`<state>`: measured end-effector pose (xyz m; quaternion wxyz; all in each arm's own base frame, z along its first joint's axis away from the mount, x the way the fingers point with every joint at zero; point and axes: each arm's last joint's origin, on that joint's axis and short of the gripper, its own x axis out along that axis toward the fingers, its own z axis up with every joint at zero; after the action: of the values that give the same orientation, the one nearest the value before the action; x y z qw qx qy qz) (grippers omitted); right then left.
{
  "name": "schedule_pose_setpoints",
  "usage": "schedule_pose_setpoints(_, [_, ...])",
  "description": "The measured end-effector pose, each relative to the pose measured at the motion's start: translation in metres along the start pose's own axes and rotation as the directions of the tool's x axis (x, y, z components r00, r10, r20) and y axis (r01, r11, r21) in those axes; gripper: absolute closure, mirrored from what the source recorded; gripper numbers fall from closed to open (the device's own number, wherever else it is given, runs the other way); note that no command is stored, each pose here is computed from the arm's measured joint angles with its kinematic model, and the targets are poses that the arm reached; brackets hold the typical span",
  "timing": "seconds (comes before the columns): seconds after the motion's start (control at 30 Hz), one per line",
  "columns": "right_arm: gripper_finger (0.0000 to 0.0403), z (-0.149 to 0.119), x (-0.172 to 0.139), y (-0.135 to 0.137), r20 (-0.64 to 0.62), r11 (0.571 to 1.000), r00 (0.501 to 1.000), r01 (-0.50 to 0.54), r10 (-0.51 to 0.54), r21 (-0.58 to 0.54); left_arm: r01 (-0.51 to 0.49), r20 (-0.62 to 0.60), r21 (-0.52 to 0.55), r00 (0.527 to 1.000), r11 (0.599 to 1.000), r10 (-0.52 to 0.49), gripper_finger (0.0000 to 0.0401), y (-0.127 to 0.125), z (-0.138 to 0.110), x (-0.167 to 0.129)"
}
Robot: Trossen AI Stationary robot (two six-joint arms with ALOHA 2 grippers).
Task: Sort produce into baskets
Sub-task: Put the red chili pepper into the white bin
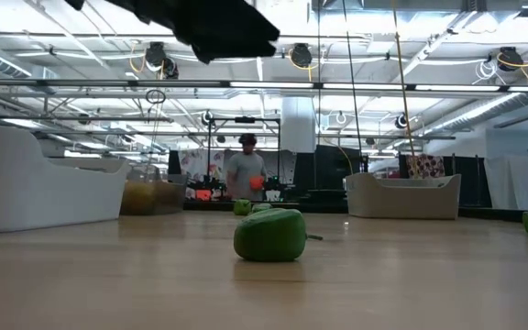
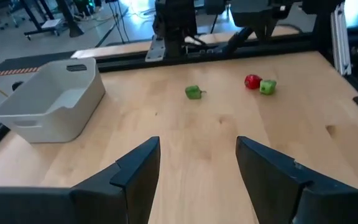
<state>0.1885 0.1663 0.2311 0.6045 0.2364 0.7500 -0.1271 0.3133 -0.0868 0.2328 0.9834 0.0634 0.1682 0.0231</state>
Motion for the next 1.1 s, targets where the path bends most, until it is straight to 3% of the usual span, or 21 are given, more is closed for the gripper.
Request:
schedule_pose_setpoints(0.2, [0.0299, 0.017, 0.008, 0.003, 0.019, 1.000, 1.000, -0.001, 0.002, -0.014, 0.000, 0.004, 0.026, 1.000, 1.000, 0.000, 0.0183, -0.002, -0.003, 0.005])
schedule_pose_setpoints(0.3, [0.0252, 0.017, 0.016, -0.001, 0.011, 0.989, 0.999, 0.035, -0.034, -0.141, 0.000, 0.013, 0.023, 1.000, 1.000, 0.000, 0.0183, -0.002, -0.002, 0.005])
schedule_pose_setpoints(0.53, [0.0176, 0.002, 0.043, -0.011, -0.020, 0.912, 0.993, 0.098, -0.116, -0.398, 0.002, 0.009, 0.023, 1.000, 1.000, -0.002, 0.0183, -0.002, -0.003, 0.005])
schedule_pose_setpoints(0.8, [0.0134, -0.001, 0.051, -0.006, 0.072, 0.859, 0.993, 0.115, -0.091, -0.500, -0.010, 0.008, 0.017, 1.000, 1.000, 0.010, 0.0183, 0.003, -0.003, 0.007])
schedule_pose_setpoints(1.1, [0.0126, 0.003, 0.066, 0.000, 0.068, 0.844, 0.990, 0.144, -0.127, -0.516, 0.016, 0.007, 0.012, 1.000, 1.000, -0.016, 0.0183, 0.003, -0.003, 0.007])
